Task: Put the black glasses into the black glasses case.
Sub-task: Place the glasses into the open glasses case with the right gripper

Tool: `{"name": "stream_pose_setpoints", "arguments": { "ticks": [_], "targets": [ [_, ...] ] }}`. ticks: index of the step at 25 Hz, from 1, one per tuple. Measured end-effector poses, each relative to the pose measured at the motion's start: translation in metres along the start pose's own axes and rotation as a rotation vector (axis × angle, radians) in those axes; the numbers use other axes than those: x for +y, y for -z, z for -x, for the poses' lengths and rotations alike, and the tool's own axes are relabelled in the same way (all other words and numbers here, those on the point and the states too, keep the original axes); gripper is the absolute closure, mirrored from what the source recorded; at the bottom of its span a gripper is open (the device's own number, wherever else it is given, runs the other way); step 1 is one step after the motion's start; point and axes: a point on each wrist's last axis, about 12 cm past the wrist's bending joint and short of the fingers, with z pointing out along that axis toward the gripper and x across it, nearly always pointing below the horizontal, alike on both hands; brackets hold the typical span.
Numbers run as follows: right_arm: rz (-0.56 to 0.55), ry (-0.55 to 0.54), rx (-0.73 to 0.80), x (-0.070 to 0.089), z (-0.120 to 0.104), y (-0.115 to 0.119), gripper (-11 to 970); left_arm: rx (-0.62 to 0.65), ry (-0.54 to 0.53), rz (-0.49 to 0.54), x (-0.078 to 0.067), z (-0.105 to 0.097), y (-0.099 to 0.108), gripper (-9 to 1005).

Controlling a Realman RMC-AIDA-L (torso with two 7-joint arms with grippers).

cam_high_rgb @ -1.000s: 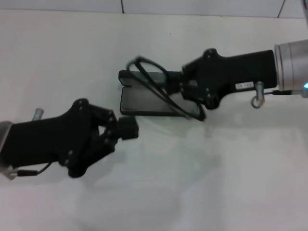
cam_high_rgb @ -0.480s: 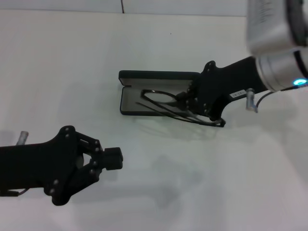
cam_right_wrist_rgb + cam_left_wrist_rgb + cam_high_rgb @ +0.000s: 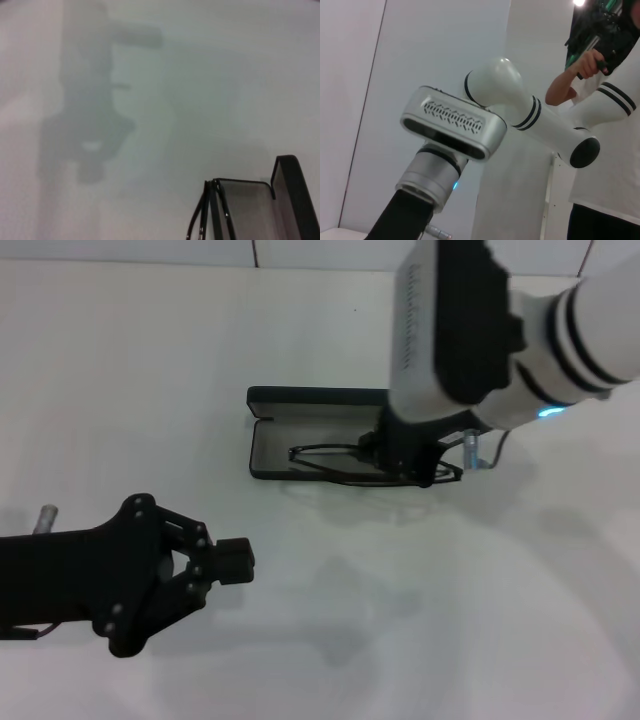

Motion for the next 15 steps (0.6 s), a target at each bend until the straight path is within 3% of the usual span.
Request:
{"name": "stream_pose_setpoints", "arguments": {
  "ticks": [15],
  "targets": [
    [-0.143, 0.19, 0.078, 0.003, 0.004, -0.042, 849, -0.019, 0.027, 0.015, 0.003, 0.001, -0.002, 946]
  ]
}}
